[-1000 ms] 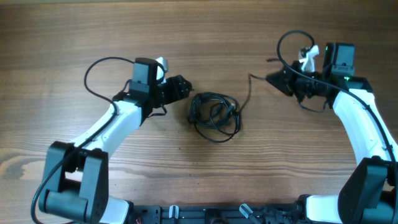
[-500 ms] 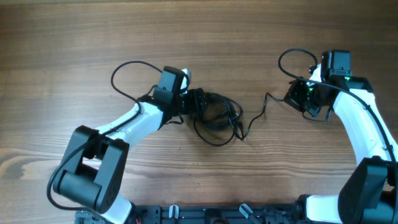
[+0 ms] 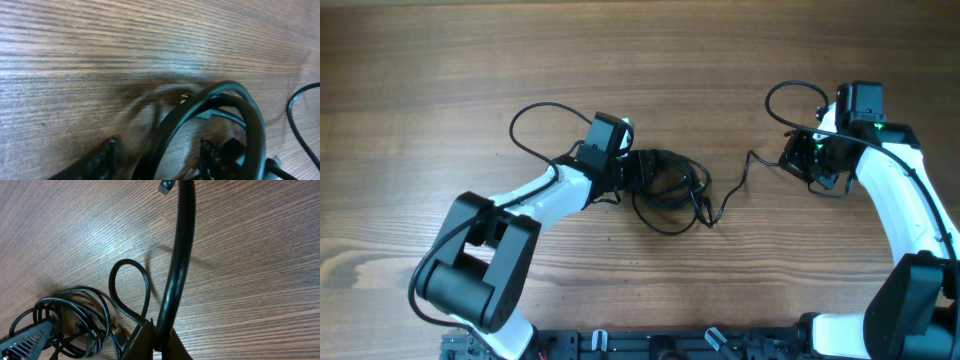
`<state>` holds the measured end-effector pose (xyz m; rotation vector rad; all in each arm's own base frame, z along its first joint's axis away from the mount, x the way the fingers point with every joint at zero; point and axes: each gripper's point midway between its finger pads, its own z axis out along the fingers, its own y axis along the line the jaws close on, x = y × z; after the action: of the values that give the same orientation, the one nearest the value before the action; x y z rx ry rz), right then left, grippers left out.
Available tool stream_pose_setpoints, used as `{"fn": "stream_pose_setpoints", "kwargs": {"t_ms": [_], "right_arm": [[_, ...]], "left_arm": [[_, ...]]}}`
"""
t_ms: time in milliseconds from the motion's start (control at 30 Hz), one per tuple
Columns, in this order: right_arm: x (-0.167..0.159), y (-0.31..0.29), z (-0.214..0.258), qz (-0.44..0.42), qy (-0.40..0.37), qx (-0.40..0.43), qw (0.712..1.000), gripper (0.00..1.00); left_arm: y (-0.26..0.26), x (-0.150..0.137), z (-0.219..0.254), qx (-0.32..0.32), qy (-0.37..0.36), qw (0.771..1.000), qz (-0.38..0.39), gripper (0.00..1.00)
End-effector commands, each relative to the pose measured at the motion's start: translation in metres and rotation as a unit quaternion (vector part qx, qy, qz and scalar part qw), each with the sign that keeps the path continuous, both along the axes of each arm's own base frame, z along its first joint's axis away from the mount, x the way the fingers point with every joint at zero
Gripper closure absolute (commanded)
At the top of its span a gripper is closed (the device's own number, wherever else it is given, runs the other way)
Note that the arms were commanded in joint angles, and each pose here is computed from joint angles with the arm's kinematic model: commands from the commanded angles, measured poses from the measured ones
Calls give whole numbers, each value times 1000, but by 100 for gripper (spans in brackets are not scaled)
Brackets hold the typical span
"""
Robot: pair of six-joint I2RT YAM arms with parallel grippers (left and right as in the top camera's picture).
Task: Untangle cables
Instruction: 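Lower the left gripper onto the remaining bundle while right holds the cable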
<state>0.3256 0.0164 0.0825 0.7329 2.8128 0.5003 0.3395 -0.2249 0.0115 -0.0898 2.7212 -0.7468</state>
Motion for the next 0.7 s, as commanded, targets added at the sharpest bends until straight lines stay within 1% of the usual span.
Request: {"fn": "stream_pose_setpoints", "kwargs": {"t_ms": [0, 67, 100, 133, 167, 233, 267, 300, 400, 433, 533, 667], "right_arm": [[-1, -8, -1, 4, -1, -25, 1000, 94], [0, -8, -1, 4, -3, -25, 1000, 91], [0, -7, 0, 4, -3, -23, 1000, 90], [0, -6, 0, 5, -3, -21, 1000, 90], [0, -6, 0, 6, -4, -18, 1000, 89], [0, -5, 0, 9, -4, -18, 1000, 78], [0, 1, 3, 39, -14, -6, 999, 64], [1, 8, 8, 59, -23, 8, 998, 58], [6, 17, 30, 69, -31, 35, 997, 36], [7, 16, 36, 68, -31, 35, 997, 33], [6, 18, 51, 71, -28, 39, 996, 31], [-11, 35, 54, 106, -6, 79, 991, 30]], "left_arm": [[1, 0, -12, 7, 9, 1000, 8, 65], [0, 3, -10, 2, 5, 1000, 12, 84], [-1, 4, -10, -2, 4, 1000, 16, 91], [-1, 5, -9, -4, 3, 1000, 19, 95], [-3, 6, -7, -8, 0, 1000, 17, 96], [-6, 7, -5, -18, -2, 1000, 16, 96], [-8, 8, -3, -22, -2, 1000, 14, 96], [-9, 8, -2, -26, -2, 1000, 12, 96], [-9, 11, 2, -38, -2, 999, 11, 96], [-8, 12, 2, -38, -2, 999, 13, 96], [-3, 15, 2, -38, -3, 999, 20, 96], [-1, 18, 2, -45, 6, 998, 41, 96]]}}
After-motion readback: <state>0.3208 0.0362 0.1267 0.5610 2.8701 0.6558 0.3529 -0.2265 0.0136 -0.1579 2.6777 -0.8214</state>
